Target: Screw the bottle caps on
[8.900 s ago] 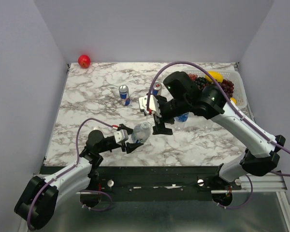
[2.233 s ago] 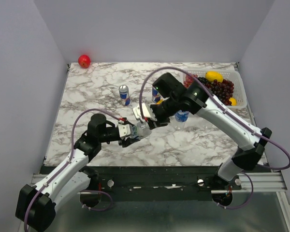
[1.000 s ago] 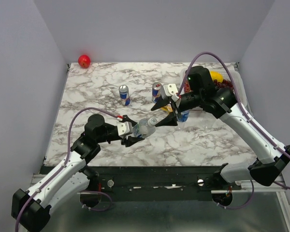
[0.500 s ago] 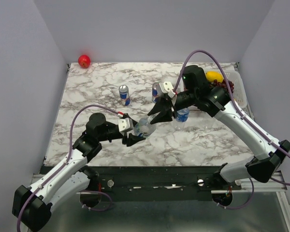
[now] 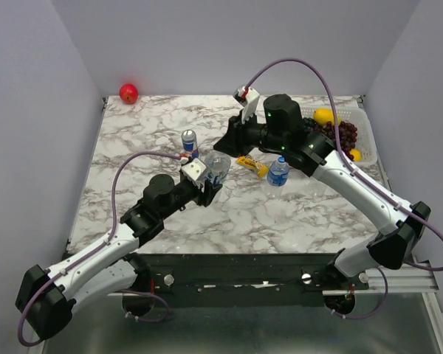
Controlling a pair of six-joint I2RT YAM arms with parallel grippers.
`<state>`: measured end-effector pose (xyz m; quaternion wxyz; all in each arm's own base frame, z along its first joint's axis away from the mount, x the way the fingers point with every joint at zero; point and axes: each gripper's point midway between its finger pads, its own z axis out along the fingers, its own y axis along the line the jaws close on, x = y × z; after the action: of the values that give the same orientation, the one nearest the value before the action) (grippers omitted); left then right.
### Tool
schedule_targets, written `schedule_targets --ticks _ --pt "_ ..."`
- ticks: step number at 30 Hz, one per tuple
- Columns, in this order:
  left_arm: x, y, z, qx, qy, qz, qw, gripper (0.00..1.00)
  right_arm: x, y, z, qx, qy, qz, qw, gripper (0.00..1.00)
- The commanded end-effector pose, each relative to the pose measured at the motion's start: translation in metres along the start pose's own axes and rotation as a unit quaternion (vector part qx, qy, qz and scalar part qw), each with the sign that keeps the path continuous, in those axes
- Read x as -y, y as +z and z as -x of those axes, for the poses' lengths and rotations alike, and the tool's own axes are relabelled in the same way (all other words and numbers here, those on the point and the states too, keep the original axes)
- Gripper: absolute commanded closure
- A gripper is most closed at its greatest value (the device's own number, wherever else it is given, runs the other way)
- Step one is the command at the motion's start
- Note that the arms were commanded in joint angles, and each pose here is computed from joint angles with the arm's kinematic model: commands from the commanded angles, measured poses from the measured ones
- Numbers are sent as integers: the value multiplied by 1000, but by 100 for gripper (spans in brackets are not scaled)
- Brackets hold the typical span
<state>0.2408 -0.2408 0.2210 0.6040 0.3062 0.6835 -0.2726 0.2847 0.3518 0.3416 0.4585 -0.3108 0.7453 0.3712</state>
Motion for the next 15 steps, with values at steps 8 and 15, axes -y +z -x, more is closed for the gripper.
schedule_targets --ticks 8,15 --pt "35 -39 22 55 26 -168 984 100 -34 -52 45 66 -96 166 979 34" --pt "54 -54 19 43 39 -253 966 100 -83 -73 13 38 -149 364 918 34"
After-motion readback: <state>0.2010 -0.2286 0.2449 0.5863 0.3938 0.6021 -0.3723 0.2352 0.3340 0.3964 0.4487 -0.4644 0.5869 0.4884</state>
